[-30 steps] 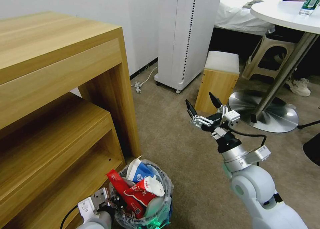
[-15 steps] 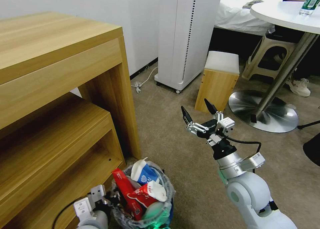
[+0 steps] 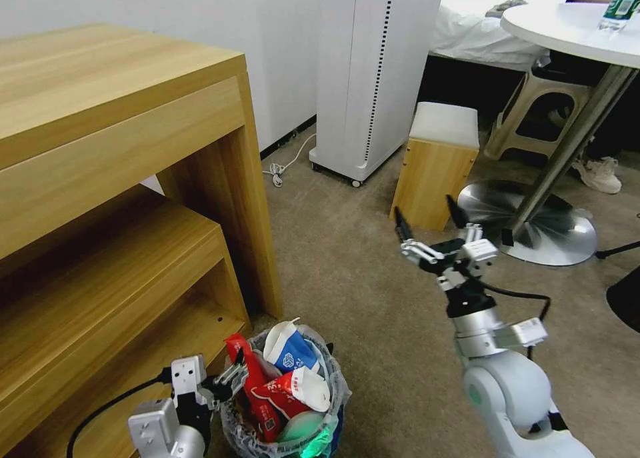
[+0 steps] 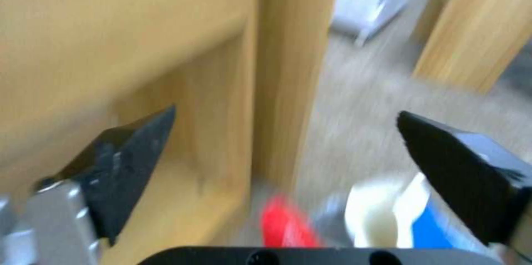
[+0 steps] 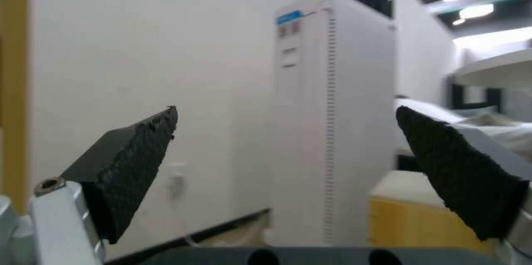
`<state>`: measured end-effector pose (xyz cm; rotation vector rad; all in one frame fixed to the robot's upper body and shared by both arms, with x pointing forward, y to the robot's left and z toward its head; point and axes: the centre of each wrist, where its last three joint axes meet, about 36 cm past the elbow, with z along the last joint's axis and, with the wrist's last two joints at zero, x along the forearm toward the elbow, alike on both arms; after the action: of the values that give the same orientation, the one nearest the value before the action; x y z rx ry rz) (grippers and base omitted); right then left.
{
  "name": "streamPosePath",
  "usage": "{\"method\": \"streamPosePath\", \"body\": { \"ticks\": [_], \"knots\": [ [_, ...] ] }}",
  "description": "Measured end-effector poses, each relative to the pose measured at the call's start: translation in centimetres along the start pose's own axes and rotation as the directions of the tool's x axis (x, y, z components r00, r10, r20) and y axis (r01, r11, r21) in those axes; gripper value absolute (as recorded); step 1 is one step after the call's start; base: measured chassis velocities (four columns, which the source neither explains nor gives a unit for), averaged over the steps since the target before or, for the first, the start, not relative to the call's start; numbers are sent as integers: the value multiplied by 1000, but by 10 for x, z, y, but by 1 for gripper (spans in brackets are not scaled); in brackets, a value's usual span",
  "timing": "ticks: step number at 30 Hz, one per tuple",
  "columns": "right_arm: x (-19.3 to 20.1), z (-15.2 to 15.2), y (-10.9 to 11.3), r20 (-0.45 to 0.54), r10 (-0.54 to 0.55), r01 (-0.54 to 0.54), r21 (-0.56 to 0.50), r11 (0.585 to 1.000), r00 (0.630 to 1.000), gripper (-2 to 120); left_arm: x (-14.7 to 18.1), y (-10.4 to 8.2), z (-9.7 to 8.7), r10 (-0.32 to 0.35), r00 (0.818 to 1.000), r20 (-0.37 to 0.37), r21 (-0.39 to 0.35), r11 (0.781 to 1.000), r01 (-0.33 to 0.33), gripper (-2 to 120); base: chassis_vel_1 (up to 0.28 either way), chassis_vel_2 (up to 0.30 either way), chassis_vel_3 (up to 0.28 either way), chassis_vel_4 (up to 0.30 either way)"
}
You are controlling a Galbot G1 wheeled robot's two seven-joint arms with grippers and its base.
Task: Pick up the trash bin and place the garbage on the floor into it.
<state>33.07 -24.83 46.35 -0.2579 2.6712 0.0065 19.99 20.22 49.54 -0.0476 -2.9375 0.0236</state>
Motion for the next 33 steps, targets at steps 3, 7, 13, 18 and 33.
{"method": "streamPosePath", "body": {
  "ticks": [3,7,13,18,33],
  "knots": [
    [8,1,-2,-10,25,-24,31,999,1000,100,0,1,0,26,998,48,-26,999,-25,109,0,0,0,0],
    [31,0,-5,-36,80,-77,74,994,996,100,-1,5,0,33,986,164,-120,993,-13,113,0,0,0,0],
    [43,-1,-6,-36,115,-111,98,989,993,100,-5,9,-3,73,956,285,-167,986,-26,114,0,0,0,0],
    [54,3,-2,-45,116,-111,106,988,992,100,-6,11,-4,107,921,374,-213,977,-27,110,0,0,0,0],
    [61,14,3,-79,126,-120,81,990,989,100,-3,8,-1,109,943,315,-154,986,-62,100,0,0,0,0]
  ]
}}
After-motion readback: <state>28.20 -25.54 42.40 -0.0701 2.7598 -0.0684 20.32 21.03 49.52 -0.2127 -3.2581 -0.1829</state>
